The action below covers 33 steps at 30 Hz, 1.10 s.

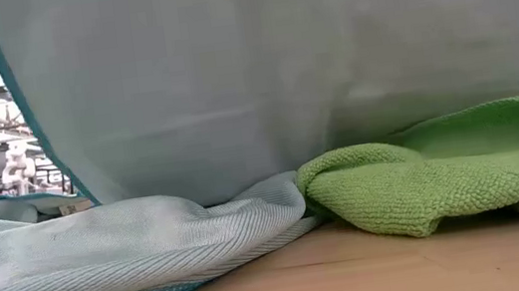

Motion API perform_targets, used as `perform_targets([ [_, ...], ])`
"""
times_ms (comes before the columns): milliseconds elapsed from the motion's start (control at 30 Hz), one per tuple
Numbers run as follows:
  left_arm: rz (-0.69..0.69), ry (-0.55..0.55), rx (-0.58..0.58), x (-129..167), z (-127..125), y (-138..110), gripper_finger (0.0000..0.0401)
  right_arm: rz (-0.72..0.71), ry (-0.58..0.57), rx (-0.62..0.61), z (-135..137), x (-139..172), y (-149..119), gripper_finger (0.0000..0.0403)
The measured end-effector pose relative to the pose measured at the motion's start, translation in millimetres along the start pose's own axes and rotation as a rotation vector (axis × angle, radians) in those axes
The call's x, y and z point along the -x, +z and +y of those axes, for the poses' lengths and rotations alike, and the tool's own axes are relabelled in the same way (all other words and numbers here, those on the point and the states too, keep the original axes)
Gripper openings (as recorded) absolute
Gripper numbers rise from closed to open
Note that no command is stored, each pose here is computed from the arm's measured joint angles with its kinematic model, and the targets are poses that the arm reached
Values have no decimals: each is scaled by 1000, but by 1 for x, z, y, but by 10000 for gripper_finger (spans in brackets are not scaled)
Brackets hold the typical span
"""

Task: Fold microfiber towels
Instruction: Fold the right blue microfiber towel

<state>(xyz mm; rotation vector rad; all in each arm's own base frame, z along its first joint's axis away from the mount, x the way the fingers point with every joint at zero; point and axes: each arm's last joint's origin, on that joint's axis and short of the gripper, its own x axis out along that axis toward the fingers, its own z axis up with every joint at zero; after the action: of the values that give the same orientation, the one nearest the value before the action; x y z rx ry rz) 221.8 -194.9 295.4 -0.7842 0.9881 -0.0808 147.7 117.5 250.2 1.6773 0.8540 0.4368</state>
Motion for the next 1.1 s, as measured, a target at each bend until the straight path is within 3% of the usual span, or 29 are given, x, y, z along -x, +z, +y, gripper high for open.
perform_targets([
  [167, -17, -4, -34, 0, -1, 0, 5, 5, -11, 21, -2, -5, 1, 0],
  [300, -81, 27, -104, 0, 1, 3, 5, -8, -101, 59, -11, -5, 3, 0],
  [467, -158, 129, -155, -2, 7, 6, 5, -53, -241, 68, -24, -2, 7, 0],
  [700, -157, 233, -242, -18, 14, 7, 5, -117, -341, 115, -34, 1, 11, 0],
  [1100, -160, 416, -188, -52, 39, 27, 5, -335, -528, 183, -48, 12, 25, 0],
])
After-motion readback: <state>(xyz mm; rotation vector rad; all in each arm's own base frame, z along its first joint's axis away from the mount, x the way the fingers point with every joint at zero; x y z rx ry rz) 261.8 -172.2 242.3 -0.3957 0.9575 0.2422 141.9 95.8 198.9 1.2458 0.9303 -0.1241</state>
